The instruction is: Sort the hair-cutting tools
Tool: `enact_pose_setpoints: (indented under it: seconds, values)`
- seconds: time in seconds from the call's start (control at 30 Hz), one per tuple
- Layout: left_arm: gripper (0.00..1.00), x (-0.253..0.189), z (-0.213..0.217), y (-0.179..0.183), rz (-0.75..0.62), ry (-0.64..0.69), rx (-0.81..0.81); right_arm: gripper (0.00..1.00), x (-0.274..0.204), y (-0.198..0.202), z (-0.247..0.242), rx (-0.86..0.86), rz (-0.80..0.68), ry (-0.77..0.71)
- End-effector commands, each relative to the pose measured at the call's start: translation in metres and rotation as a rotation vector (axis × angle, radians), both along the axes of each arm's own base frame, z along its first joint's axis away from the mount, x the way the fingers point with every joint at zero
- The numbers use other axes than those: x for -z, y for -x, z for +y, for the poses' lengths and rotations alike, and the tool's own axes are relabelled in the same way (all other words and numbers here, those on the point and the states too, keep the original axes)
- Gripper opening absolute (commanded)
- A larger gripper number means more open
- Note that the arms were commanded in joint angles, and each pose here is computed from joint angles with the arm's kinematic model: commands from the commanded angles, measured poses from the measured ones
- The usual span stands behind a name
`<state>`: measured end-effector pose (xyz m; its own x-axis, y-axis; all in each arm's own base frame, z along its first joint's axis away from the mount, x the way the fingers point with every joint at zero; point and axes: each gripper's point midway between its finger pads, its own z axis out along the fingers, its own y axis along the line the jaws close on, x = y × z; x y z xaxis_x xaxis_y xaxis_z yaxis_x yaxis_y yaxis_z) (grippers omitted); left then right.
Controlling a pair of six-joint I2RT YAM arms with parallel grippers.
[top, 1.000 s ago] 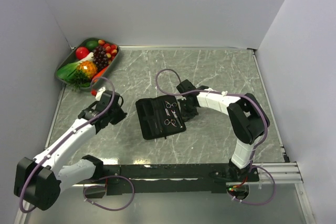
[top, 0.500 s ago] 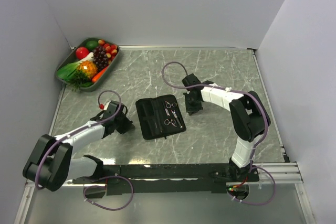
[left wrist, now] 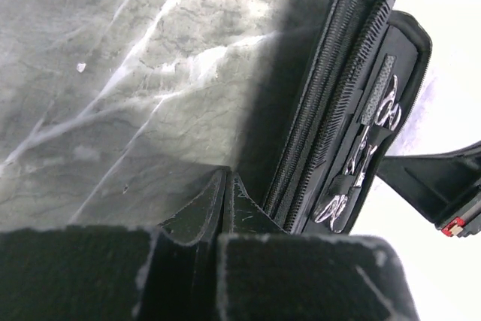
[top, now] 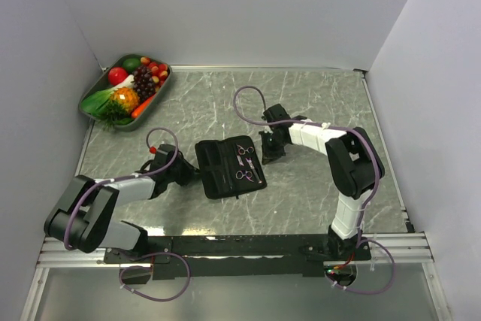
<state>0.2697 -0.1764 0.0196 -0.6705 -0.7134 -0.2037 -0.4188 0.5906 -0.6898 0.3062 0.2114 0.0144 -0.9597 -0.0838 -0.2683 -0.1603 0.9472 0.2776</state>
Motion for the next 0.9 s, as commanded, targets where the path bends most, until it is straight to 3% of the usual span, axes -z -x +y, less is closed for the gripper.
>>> enact_pose_setpoints:
  seconds: [0.0, 0.37, 0.87]
  values:
    - [0.01, -0.021, -0.006, -0.006, -0.1, 0.031, 0.042, 0.0, 0.013, 0.012, 0.039, -0.108, 0.036, -0.181]
    - [0.01, -0.083, -0.04, -0.036, -0.236, 0.118, 0.17, 0.0, 0.021, 0.041, 0.058, -0.164, 0.08, -0.236]
    - [0.01, -0.047, -0.102, -0.032, -0.148, 0.128, 0.306, 0.0, 0.027, 0.059, 0.058, -0.188, 0.11, -0.226]
